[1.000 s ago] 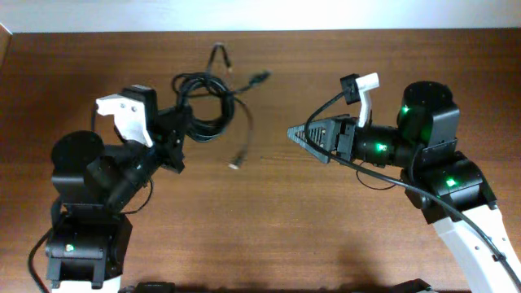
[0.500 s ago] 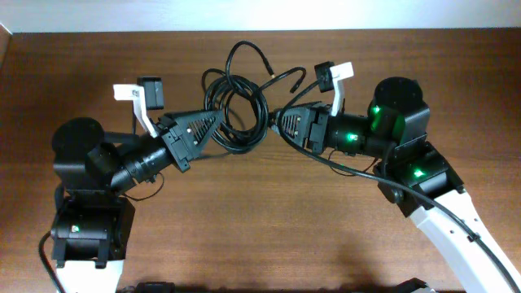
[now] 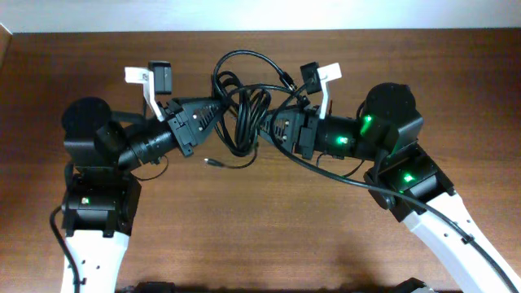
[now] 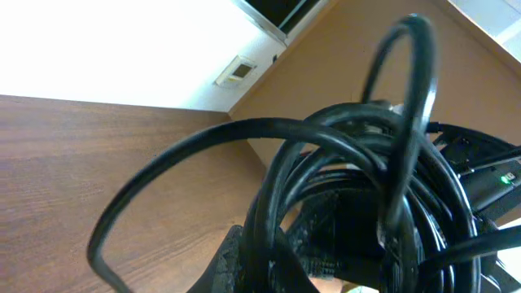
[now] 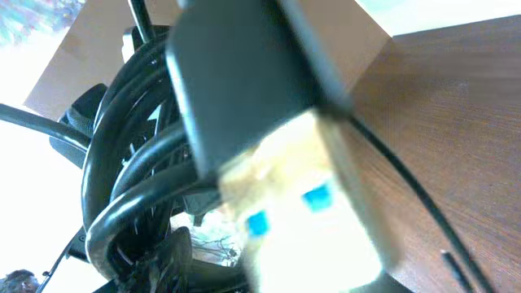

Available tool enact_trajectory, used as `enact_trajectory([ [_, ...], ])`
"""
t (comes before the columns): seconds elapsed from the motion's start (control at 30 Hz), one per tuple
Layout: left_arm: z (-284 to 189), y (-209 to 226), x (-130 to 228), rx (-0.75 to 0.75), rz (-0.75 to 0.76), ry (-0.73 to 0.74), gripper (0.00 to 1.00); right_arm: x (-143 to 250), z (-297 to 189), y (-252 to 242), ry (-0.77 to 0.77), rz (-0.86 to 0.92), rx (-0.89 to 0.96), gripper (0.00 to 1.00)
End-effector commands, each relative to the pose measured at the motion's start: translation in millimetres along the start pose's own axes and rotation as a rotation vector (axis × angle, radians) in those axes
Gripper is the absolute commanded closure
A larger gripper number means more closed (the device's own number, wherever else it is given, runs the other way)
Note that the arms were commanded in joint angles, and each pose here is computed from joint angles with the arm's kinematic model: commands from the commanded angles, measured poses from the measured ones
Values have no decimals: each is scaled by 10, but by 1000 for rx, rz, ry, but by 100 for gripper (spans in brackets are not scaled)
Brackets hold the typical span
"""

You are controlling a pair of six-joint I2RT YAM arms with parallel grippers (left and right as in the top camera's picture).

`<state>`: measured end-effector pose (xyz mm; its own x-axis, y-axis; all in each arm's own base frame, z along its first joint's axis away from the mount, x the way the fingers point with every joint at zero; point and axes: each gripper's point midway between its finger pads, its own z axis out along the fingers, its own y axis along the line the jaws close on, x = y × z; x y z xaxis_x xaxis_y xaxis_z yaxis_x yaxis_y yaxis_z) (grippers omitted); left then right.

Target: Untangle cables

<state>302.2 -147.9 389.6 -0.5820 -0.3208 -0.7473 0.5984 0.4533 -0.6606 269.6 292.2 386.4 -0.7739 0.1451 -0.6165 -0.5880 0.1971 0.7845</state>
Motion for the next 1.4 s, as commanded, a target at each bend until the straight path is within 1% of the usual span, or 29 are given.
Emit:
enact_trajectory([
  [0.0,-53,167,-220,-105,32,-93,100,101,7,168,56,-16,-60,50],
  [0.07,-120,325,-266,-169,6,-119,100,117,5,184,65,-17,-70,50],
  [0.13,-62,481,-160,-185,-56,-73,100,116,5,184,65,-18,-70,50],
  [0.17,-31,481,-119,-167,-68,-50,100,112,6,181,63,-18,-68,50],
  [0.23,66,344,-38,-78,-67,2,100,91,7,160,50,-22,-56,50],
  [0.3,96,156,-131,-1,-10,-17,100,161,29,43,77,-26,-25,50],
  [0.33,75,104,-230,17,13,-49,100,245,42,-69,109,15,7,50],
  [0.4,41,86,-307,25,12,-74,100,299,76,-180,132,52,30,50],
  [0.5,42,64,-292,37,13,-64,100,325,101,-250,144,49,41,50],
  [0.57,41,4,-236,73,14,-32,100,293,108,-244,131,36,39,50],
  [0.63,42,-6,-189,83,-2,-10,100,244,116,-202,115,10,23,50],
  [0.67,35,-85,-117,129,-53,34,100,227,113,-208,108,-3,25,50],
  [0.7,20,-158,-54,169,-125,79,100,200,115,-239,93,-73,40,50],
  [0.73,13,-176,-40,176,-184,93,100,171,116,-271,78,-79,59,61],
  [0.77,8,-172,-47,172,-238,95,100,162,115,-284,72,-78,67,96],
  [0.87,-21,-79,-124,136,-239,55,100,217,108,-322,93,-52,80,96],
  [0.93,-94,2,-197,112,-237,25,100,371,76,-454,148,-42,128,96],
  [0.97,-147,48,-232,101,-238,13,100,462,36,-603,172,-24,198,96],
  [1.03,-230,78,-258,103,-235,12,100,617,-139,-1043,185,60,441,96],
  [1.07,-287,101,-274,103,-235,11,100,679,-221,-1172,194,86,520,96],
  [1.13,-358,130,-293,101,-235,9,100,713,-281,-1258,197,99,575,96],
  [1.27,-456,143,-325,95,-228,-2,100,834,-542,-1540,210,132,778,96],
  [1.37,-490,88,-336,95,-208,-11,100,814,-536,-1539,203,126,776,96],
])
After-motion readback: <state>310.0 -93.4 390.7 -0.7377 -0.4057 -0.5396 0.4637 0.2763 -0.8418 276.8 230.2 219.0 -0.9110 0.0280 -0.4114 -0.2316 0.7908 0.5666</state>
